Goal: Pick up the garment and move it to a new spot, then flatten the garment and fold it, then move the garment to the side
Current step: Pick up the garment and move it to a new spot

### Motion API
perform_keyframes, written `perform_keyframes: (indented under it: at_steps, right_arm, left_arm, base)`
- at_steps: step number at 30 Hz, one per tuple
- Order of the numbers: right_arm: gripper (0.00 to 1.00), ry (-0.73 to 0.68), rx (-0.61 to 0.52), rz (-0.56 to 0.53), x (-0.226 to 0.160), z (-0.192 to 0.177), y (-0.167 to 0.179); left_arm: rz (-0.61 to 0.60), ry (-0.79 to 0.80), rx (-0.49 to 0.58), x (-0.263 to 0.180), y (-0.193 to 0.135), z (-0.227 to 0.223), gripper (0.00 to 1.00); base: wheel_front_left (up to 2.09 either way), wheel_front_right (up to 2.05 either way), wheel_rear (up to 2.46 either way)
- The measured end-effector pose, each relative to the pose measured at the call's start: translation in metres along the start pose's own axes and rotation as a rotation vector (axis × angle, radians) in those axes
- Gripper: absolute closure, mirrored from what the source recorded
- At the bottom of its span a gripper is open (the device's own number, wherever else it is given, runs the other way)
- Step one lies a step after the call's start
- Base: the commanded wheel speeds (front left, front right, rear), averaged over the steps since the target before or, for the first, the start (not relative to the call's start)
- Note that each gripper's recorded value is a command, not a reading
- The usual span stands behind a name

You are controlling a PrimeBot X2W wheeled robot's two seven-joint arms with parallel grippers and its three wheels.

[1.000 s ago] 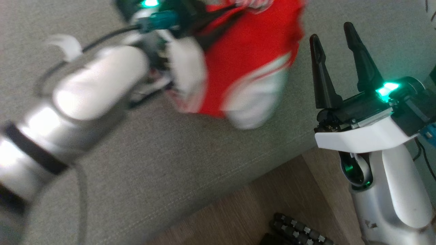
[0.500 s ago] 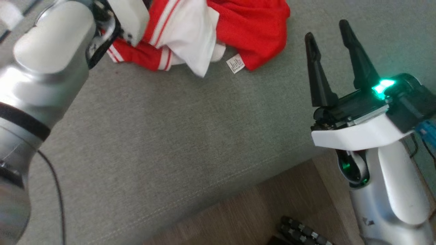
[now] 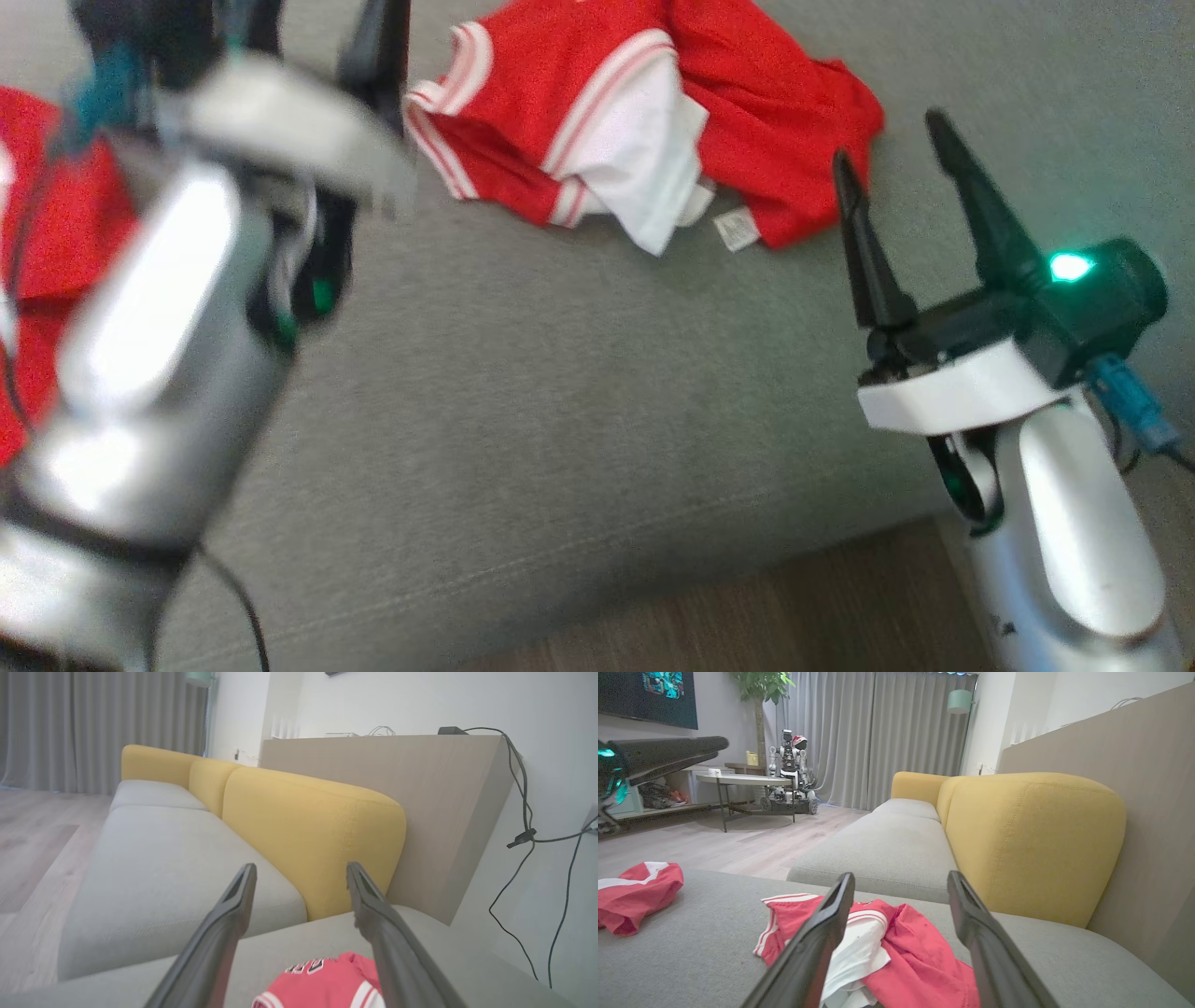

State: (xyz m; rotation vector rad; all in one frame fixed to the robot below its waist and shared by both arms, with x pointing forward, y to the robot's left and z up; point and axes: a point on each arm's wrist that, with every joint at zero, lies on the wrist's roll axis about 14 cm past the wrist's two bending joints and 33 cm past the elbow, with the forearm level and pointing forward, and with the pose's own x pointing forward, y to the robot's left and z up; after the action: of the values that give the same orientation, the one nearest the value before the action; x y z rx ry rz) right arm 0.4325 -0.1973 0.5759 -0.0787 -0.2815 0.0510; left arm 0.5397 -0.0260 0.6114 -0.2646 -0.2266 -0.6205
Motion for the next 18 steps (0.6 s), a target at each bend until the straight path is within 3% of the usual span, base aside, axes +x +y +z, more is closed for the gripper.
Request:
perform_keyframes:
  at_steps: [11,18]
  right_arm:
    - [0.0,0.016,0.028,0.027,-0.018,0.0,0.017]
    - [0.0,0.032,0.039,0.037,-0.031,-0.002,0.023]
  left_arm:
    - [0.261,-0.012,0.026,-0.135,0.014,0.001,0.0]
    - [0.416,0.002,0.025,-0.186,0.02,-0.008,0.0]
  base:
    - [0.0,0.0,0.0]
    - [0.0,0.0,0.0]
